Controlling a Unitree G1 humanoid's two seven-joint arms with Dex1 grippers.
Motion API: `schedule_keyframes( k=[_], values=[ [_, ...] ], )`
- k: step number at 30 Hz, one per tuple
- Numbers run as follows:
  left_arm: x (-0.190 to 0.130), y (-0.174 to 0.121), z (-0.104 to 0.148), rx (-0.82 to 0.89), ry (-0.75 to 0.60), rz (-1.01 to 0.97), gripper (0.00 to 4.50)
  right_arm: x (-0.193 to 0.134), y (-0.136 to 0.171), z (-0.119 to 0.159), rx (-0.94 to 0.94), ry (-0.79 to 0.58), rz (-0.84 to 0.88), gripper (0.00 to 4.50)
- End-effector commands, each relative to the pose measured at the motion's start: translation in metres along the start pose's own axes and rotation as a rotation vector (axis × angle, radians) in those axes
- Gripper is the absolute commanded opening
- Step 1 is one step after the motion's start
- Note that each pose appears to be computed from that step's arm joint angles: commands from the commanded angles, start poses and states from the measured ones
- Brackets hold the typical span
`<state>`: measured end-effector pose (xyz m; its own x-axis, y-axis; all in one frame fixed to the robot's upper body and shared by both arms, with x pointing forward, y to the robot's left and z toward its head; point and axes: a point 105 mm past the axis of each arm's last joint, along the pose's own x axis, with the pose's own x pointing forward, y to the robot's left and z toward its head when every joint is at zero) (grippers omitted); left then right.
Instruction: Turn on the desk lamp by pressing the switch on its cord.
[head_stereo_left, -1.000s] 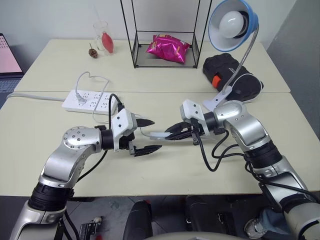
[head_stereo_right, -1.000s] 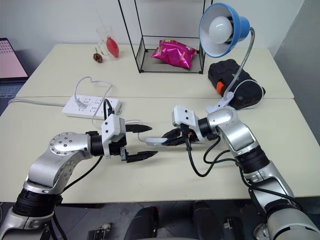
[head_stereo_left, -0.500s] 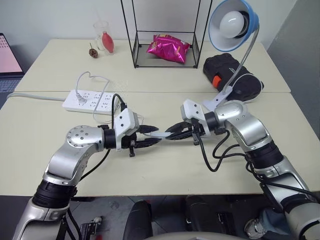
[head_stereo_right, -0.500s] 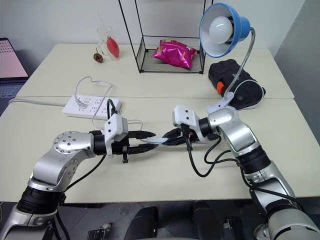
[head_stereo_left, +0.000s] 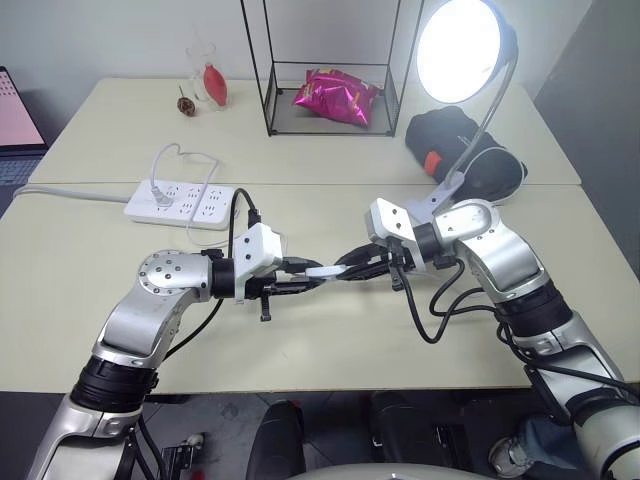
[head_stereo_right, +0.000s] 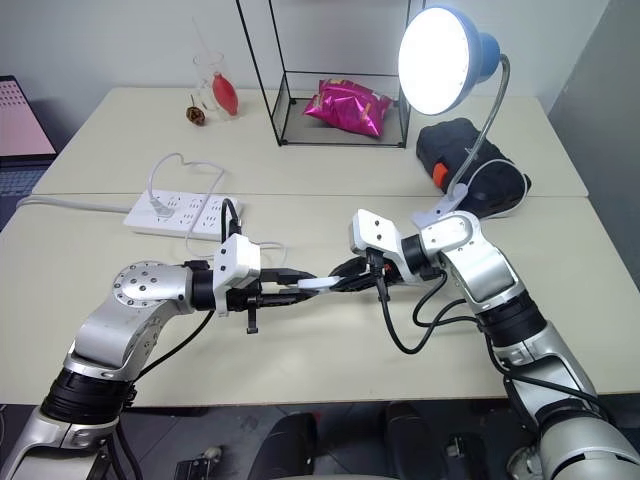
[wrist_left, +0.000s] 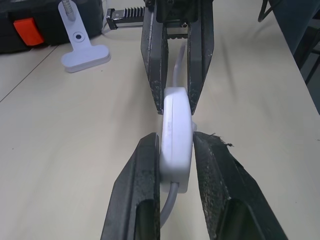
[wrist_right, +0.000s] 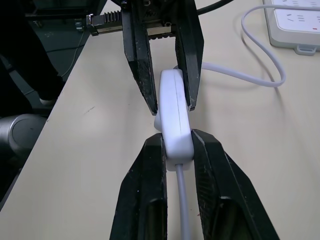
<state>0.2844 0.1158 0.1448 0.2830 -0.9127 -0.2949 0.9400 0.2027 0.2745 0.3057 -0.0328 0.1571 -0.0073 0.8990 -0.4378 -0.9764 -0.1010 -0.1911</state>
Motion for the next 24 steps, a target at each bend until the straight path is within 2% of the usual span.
schedule_keyframes(
  k=[1, 5, 7, 10, 21, 24],
  values=[
    [-0.005, 0.011, 0.005, 0.037, -0.010, 0.066, 0.67, 0.003, 0.006, 0.019, -0.055, -0.064, 0.030, 0.38],
    [-0.005, 0.009, 0.004, 0.046, -0.008, 0.056, 0.67, 0.003, 0.007, 0.021, -0.060, -0.068, 0.038, 0.38],
    [-0.006, 0.008, 0.002, 0.061, 0.004, 0.050, 1.35, 0.003, 0.007, 0.021, -0.063, -0.068, 0.041, 0.38],
    [-0.007, 0.007, 0.000, 0.082, 0.016, 0.044, 2.04, 0.003, 0.007, 0.022, -0.067, -0.069, 0.042, 0.37],
    [-0.019, 0.005, 0.002, 0.155, 0.061, 0.044, 4.34, 0.007, -0.003, 0.011, -0.114, -0.017, 0.006, 0.37],
    [-0.030, 0.001, -0.002, 0.150, 0.102, 0.049, 4.35, 0.009, -0.015, 0.002, -0.127, 0.015, -0.030, 0.37]
  ],
)
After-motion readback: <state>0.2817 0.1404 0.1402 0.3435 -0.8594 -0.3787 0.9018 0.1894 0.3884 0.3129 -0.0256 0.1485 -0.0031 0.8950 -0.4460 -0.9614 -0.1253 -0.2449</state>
